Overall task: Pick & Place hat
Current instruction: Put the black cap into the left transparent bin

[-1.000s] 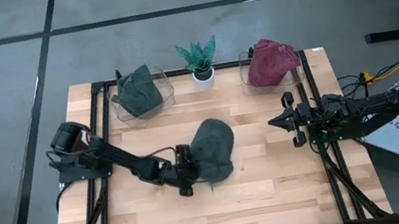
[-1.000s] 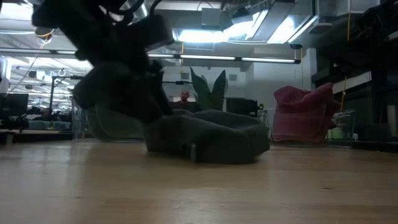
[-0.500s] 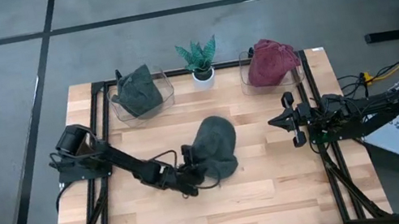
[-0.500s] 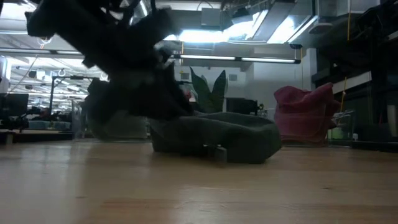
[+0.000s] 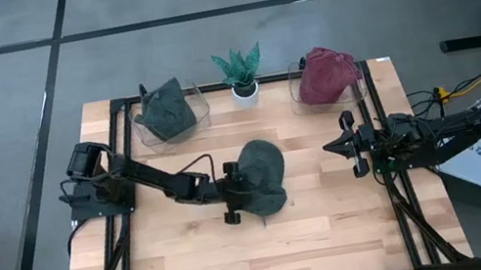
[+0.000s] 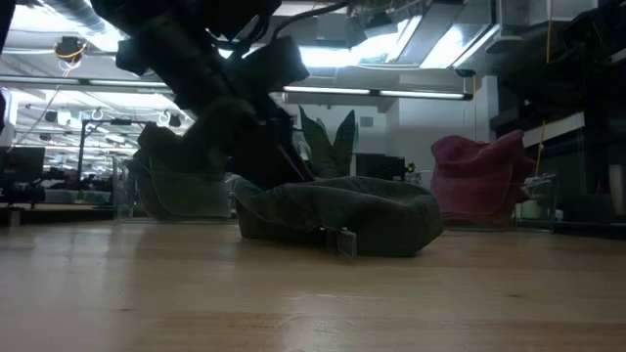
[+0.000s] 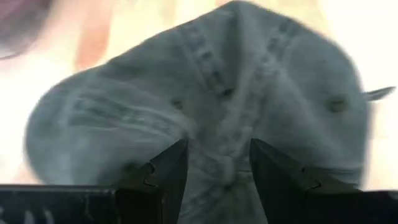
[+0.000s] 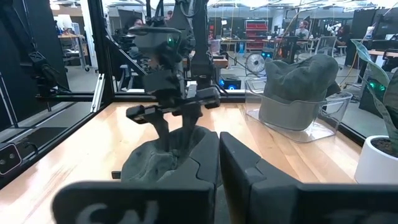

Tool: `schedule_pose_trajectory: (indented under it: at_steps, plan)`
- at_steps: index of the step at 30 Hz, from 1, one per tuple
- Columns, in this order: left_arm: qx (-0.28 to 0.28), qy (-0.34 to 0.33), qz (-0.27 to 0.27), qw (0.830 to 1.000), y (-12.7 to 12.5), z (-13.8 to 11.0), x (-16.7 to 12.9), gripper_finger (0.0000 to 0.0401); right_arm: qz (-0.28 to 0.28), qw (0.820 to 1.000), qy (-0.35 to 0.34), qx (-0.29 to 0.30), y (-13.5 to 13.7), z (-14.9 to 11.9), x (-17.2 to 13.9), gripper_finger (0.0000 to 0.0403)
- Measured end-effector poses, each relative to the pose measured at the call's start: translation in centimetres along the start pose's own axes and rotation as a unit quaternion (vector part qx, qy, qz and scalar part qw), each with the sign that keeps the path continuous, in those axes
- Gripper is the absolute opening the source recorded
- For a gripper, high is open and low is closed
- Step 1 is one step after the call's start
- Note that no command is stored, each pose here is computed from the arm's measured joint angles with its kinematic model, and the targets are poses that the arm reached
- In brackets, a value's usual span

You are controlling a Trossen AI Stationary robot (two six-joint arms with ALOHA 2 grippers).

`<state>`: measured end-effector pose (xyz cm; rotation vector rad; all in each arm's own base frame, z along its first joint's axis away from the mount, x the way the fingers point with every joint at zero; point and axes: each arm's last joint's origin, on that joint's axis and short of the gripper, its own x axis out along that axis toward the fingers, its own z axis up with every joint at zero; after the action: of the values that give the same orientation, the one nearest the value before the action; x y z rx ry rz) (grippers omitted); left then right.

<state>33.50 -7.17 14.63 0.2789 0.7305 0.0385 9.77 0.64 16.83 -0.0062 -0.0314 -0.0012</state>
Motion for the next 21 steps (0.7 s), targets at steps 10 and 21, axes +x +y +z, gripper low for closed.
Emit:
schedule_pose_trajectory:
  at_steps: [10,21]
  plan:
    - [-0.01,0.029,-0.04,0.999,0.5,-0.8,0.7,0.0162,0.0,1.0,0.0,0.0,0.0,0.0,0.0,0.0016]
    - [-0.02,0.024,-0.061,0.998,0.2,-2.0,3.2,0.0151,0.0,1.0,0.0,0.0,0.0,0.0,0.0,0.0016]
